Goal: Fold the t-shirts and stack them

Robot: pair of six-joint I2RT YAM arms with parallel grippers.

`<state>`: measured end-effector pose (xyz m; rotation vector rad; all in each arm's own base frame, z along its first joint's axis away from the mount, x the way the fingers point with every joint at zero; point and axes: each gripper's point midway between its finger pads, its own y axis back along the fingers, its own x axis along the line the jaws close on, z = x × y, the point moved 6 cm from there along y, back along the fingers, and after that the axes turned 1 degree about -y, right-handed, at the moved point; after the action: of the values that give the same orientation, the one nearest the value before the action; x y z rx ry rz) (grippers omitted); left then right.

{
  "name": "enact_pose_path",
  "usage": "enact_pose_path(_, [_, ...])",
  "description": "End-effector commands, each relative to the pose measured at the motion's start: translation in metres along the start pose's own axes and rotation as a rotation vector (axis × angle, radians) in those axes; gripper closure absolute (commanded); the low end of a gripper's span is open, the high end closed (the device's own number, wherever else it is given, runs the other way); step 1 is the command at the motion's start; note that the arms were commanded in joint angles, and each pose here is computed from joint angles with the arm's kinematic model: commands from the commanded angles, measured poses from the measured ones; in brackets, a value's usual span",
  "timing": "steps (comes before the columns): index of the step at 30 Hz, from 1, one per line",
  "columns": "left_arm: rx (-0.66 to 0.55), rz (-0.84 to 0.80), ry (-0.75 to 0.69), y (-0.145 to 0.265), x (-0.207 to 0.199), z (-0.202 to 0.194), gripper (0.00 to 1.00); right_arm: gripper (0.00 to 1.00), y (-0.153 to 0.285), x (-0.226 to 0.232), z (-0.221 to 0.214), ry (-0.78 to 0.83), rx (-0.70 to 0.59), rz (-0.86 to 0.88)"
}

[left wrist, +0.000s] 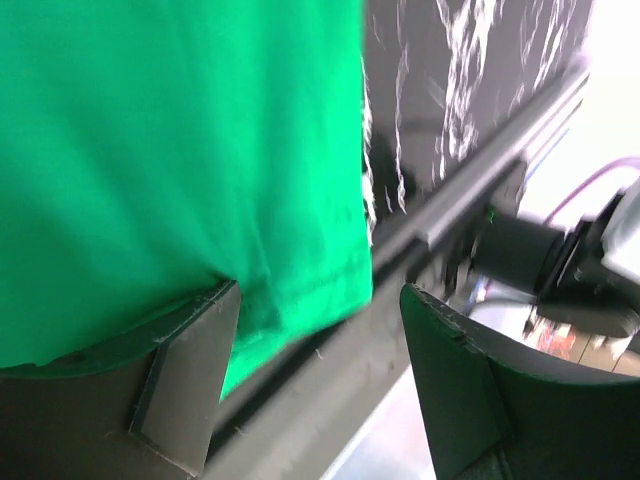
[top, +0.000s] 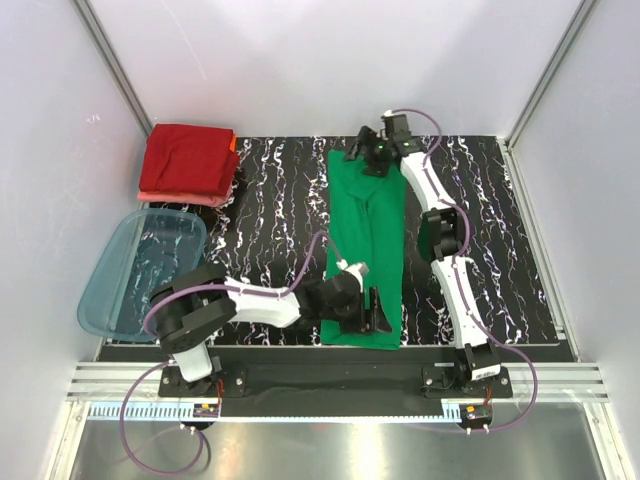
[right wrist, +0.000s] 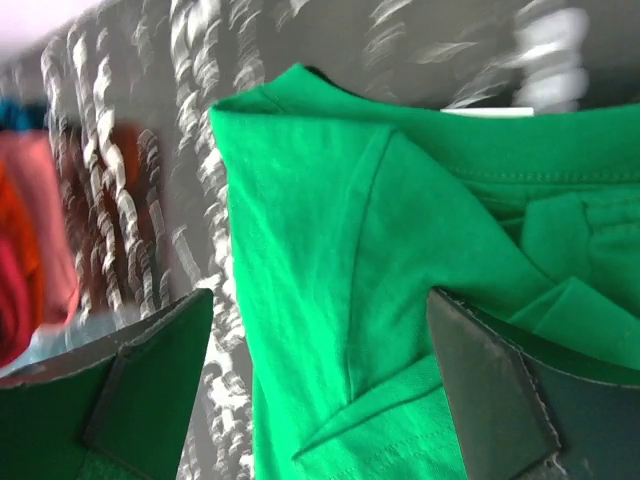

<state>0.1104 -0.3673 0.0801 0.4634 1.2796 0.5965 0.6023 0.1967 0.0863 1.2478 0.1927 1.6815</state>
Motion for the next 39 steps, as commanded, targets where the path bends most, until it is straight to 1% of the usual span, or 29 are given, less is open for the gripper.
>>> enact_pose_path(1, [0.169, 0.143, 0.013, 0.018, 0.005, -0.038, 0.27, 0.05, -0.026, -0.017, -0.038, -0.027, 0.108, -0.004])
enact_pose_path(3, [0.162, 0.223, -0.018, 0.033, 0.008, -0.047, 0.26, 0.05, -0.03, -0.016, -0.037, -0.02, 0.093, 0.012])
enact_pose_path(6, [0.143, 0.228, -0.046, 0.062, 0.0, -0.062, 0.26, 0.03, -0.036, -0.004, -0.03, -0.002, 0.071, 0.119])
enact_pose_path(7, [0.115, 0.2, -0.058, 0.078, -0.009, -0.06, 0.26, 0.02, -0.037, 0.006, -0.022, 0.014, 0.033, 0.18])
enact_pose_path(9, [0.065, 0.277, -0.082, 0.098, -0.004, -0.057, 0.25, 0.0, -0.035, 0.02, -0.018, 0.036, 0.023, 0.265])
enact_pose_path(10, [-0.004, 0.254, -0.113, 0.114, -0.016, -0.046, 0.23, 0.0, -0.033, 0.025, -0.013, 0.056, -0.001, 0.281])
enact_pose_path(11, [-0.099, 0.299, -0.141, 0.121, -0.012, -0.033, 0.21, 0.0, -0.027, 0.032, -0.008, 0.07, -0.011, 0.3])
enact_pose_path(13, [-0.172, 0.345, -0.188, 0.139, -0.009, -0.02, 0.17, 0.0, -0.016, 0.047, 0.0, 0.099, -0.03, 0.335])
enact_pose_path(14, [-0.215, 0.373, -0.172, 0.143, -0.003, -0.008, 0.17, 0.0, 0.003, 0.064, 0.012, 0.125, -0.057, 0.359])
enact_pose_path(16, [-0.241, 0.382, -0.144, 0.15, 0.005, 0.0, 0.17, 0.0, 0.018, 0.073, 0.017, 0.152, -0.064, 0.353])
enact_pose_path(18, [-0.315, 0.378, -0.123, 0.154, 0.007, 0.006, 0.2, 0.0, 0.057, 0.1, 0.036, 0.204, -0.121, 0.357])
enact_pose_path(19, [-0.34, 0.372, -0.117, 0.157, 0.011, 0.005, 0.2, 0.0, 0.062, 0.093, 0.034, 0.223, -0.119, 0.294])
enact_pose_path(21, [-0.388, 0.383, -0.128, 0.157, 0.015, 0.007, 0.2, 0.0, 0.105, 0.117, 0.047, 0.274, -0.168, 0.279])
enact_pose_path(22, [-0.408, 0.406, -0.134, 0.156, 0.02, 0.009, 0.19, 0.0, 0.109, 0.106, 0.041, 0.279, -0.15, 0.215])
enact_pose_path(23, [-0.415, 0.419, -0.139, 0.156, 0.023, 0.009, 0.17, 0.0, 0.146, 0.126, 0.049, 0.306, -0.2, 0.215])
enact_pose_path(24, [-0.419, 0.428, -0.143, 0.155, 0.024, 0.01, 0.11, 0.0, 0.145, 0.109, 0.033, 0.291, -0.151, 0.156])
enact_pose_path(25, [-0.433, 0.441, -0.136, 0.154, 0.028, 0.01, 0.05, 0.0, 0.156, 0.106, 0.031, 0.291, -0.167, 0.113])
enact_pose_path(26, [-0.445, 0.436, -0.126, 0.153, 0.029, 0.011, 0.01, 0.0, 0.195, 0.12, 0.032, 0.301, -0.216, 0.11])
enact_pose_path(27, [-0.452, 0.434, -0.118, 0.152, 0.031, 0.011, 0.01, 0.0, 0.206, 0.115, 0.024, 0.287, -0.22, 0.073])
enact_pose_path(28, [-0.461, 0.44, -0.088, 0.151, 0.04, 0.008, 0.01, 0.0, 0.199, 0.086, -0.004, 0.224, -0.154, -0.016])
enact_pose_path(29, [-0.462, 0.433, -0.071, 0.15, 0.043, 0.007, 0.01, 0.0, 0.23, 0.093, -0.011, 0.216, -0.184, -0.009])
enact_pose_path(30, [-0.465, 0.413, -0.06, 0.146, 0.048, 0.007, 0.01, 0.0, 0.224, 0.063, -0.047, 0.149, -0.097, -0.079])
enact_pose_path(31, [-0.461, 0.388, -0.071, 0.147, 0.047, 0.007, 0.01, 0.01, 0.231, 0.052, -0.062, 0.118, -0.087, -0.119])
enact_pose_path(32, [-0.463, 0.365, -0.084, 0.147, 0.046, 0.007, 0.01, 0.0, 0.257, 0.053, -0.073, 0.102, -0.118, -0.122])
enact_pose_path(33, [-0.467, 0.337, -0.1, 0.144, 0.046, 0.007, 0.01, 0.01, 0.253, 0.02, -0.114, 0.021, -0.039, -0.203])
enact_pose_path(35, [-0.468, 0.329, -0.124, 0.144, 0.046, 0.008, 0.01, 0.0, 0.274, 0.002, -0.143, -0.031, -0.066, -0.266])
enact_pose_path(36, [-0.469, 0.338, -0.126, 0.143, 0.05, 0.008, 0.01, 0.0, 0.273, -0.026, -0.178, -0.087, -0.006, -0.331])
enact_pose_path(38, [-0.463, 0.356, -0.128, 0.139, 0.056, 0.008, 0.01, 0.0, 0.286, -0.039, -0.202, -0.123, 0.001, -0.346])
enact_pose_path(39, [-0.462, 0.349, -0.127, 0.136, 0.057, 0.007, 0.01, 0.0, 0.287, -0.058, -0.229, -0.17, 0.047, -0.39])
